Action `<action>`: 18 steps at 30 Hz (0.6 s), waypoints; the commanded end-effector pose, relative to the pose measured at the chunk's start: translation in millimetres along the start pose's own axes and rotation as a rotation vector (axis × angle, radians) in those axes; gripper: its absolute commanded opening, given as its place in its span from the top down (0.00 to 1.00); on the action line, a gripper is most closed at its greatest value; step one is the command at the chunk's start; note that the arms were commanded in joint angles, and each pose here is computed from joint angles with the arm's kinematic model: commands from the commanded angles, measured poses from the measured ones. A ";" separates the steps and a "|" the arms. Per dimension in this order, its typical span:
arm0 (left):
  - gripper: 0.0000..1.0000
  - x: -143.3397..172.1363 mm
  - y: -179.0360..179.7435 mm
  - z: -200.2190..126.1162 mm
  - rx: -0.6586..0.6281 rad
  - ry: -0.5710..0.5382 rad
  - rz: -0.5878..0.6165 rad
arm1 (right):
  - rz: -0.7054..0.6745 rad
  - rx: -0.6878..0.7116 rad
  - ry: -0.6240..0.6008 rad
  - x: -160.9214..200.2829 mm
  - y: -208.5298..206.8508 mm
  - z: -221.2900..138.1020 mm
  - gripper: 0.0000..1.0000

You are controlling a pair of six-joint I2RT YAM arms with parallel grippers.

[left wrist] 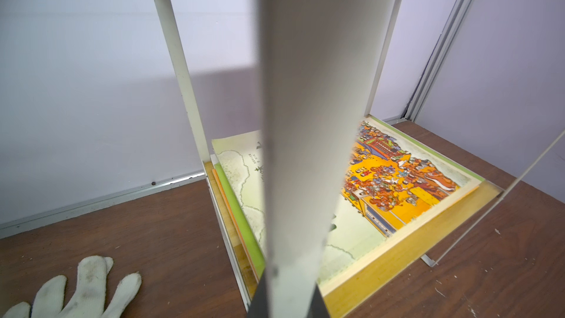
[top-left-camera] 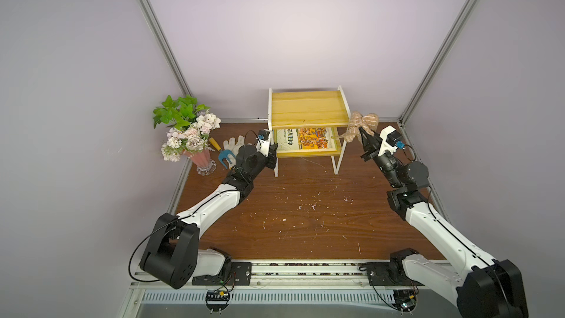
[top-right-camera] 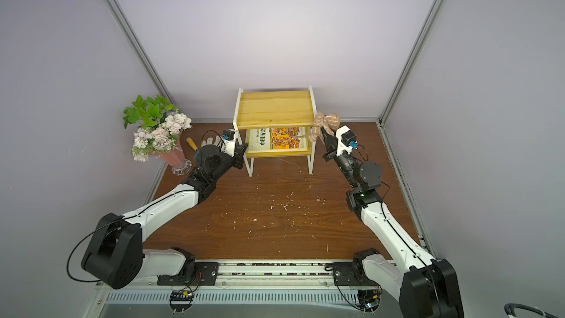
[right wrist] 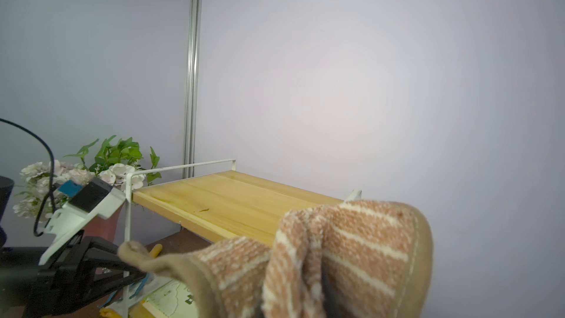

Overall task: Wipe the bookshelf clean with a cloth
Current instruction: Wipe the dust from the shelf.

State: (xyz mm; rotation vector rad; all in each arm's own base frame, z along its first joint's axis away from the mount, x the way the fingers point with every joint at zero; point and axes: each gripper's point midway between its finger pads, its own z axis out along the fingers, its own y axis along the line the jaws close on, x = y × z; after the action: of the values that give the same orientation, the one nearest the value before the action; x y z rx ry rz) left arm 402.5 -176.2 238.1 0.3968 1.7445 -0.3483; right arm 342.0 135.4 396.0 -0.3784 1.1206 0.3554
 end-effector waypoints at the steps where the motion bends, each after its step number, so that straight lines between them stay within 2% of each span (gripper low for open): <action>1: 1.00 -0.1 -6.4 -3.9 0.041 0.027 -0.017 | -0.062 0.087 0.140 59.5 -13.3 -4.0 1.00; 3: 1.00 1.6 -6.4 -3.1 0.042 0.037 -0.012 | -0.045 0.083 0.200 83.1 -9.8 -15.2 1.00; 5: 1.00 1.3 -6.6 -3.0 0.044 0.039 -0.009 | -0.042 0.054 0.185 73.3 -4.3 -16.9 1.00; 10: 1.00 -0.9 -8.6 -2.0 0.058 0.030 -0.010 | -0.077 -0.054 0.011 -14.4 5.1 21.6 1.00; 12: 1.00 0.1 -7.4 -1.9 0.053 0.029 -0.014 | -0.085 -0.044 -0.043 -35.9 0.9 33.4 1.00; 14: 1.00 1.3 -7.3 -2.4 0.052 0.030 -0.019 | -0.087 0.009 -0.010 -27.2 -8.8 35.4 1.00; 18: 1.00 4.4 -5.9 -3.2 0.057 0.037 -0.032 | -0.074 0.090 0.159 42.8 -17.7 10.5 1.00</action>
State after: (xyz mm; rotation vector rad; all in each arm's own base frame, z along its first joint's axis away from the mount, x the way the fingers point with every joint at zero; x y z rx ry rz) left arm 400.8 -179.4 237.9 0.4241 1.7419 -0.3638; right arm 360.0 136.1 418.5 -0.3987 1.1219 0.2650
